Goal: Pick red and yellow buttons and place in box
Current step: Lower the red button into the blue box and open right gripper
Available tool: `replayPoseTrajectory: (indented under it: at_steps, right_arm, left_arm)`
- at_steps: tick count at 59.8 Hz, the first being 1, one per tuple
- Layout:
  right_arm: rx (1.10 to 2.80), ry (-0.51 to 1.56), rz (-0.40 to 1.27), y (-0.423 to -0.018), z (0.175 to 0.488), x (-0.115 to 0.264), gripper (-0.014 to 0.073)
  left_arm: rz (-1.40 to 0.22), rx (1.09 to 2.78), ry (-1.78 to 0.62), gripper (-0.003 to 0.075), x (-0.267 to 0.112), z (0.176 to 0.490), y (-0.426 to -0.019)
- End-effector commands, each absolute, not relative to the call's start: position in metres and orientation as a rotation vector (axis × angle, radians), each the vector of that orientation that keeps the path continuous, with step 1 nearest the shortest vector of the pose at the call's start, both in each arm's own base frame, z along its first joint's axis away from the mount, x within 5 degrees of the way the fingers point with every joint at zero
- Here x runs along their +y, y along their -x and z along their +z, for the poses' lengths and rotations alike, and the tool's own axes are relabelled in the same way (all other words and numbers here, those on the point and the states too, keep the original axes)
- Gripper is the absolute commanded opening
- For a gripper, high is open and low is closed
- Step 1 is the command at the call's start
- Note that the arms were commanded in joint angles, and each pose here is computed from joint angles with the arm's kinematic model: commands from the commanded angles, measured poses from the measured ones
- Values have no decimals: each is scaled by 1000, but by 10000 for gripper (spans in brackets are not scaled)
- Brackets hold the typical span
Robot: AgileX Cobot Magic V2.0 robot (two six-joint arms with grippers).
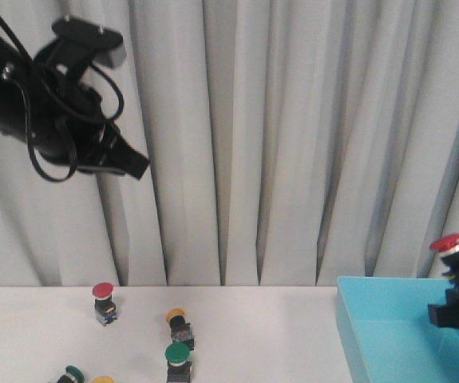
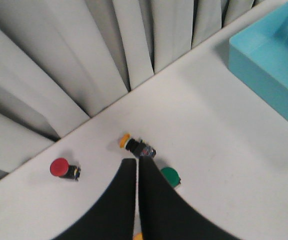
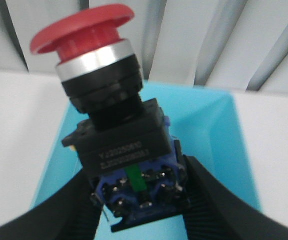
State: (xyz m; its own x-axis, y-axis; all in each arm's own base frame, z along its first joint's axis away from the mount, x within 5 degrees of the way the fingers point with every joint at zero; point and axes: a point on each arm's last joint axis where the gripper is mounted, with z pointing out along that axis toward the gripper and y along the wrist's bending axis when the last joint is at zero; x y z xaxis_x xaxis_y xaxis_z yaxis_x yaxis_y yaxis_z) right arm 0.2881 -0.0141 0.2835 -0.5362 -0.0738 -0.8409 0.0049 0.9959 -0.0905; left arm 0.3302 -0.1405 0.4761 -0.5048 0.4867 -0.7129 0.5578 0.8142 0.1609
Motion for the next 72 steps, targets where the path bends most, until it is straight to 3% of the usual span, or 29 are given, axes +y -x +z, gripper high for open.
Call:
replayPoseTrajectory:
  at_steps: [1, 13, 33, 59, 72]
  right_arm:
    - [2074, 27, -89, -301, 288, -16, 30]
    - [2195, 12, -71, -321, 247, -17, 30]
    - [2342, 18, -63, -340, 192, -17, 42]
    - [2413, 32, -61, -344, 169, -17, 82]
    - [2484, 37, -67, -355, 170, -18, 162]
  left_arm:
    - [-112, 2179, -739, -6, -133, 483, -315]
    - [-22, 2289, -769, -6, -130, 452, -321]
    - [-9, 2317, -768, -6, -129, 445, -321]
    - [-30, 2335, -714, -6, -129, 445, -321]
    - [-32, 2337, -708, -6, -129, 445, -321]
